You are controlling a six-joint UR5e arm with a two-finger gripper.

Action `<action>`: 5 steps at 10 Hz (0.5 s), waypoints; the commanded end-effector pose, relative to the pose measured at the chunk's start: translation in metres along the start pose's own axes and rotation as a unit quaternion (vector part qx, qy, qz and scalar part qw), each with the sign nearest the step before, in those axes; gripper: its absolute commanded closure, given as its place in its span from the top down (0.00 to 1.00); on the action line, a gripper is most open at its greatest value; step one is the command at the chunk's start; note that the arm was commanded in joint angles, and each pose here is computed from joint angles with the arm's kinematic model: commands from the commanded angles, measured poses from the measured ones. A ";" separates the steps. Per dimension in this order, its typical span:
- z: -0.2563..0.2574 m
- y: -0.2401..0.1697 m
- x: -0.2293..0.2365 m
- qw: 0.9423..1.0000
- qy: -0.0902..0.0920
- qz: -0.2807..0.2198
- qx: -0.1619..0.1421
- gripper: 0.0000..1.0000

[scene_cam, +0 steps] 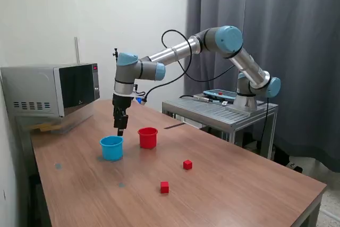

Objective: Place red objects in the red bin, and blue objects in the blue bin.

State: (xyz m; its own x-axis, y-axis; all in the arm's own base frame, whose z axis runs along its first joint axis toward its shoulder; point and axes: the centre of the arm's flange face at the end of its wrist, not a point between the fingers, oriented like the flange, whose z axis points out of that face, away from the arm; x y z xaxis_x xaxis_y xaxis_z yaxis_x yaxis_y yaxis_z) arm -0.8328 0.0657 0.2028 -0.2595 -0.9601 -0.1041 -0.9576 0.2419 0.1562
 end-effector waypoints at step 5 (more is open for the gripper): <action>-0.029 -0.038 0.102 0.999 0.008 -0.035 0.006 1.00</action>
State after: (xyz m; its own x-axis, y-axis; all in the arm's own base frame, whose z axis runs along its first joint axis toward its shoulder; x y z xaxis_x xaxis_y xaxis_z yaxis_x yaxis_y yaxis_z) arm -0.8287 0.0060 0.2049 -0.2077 -0.9728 -0.1028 -0.9712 0.1925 0.1402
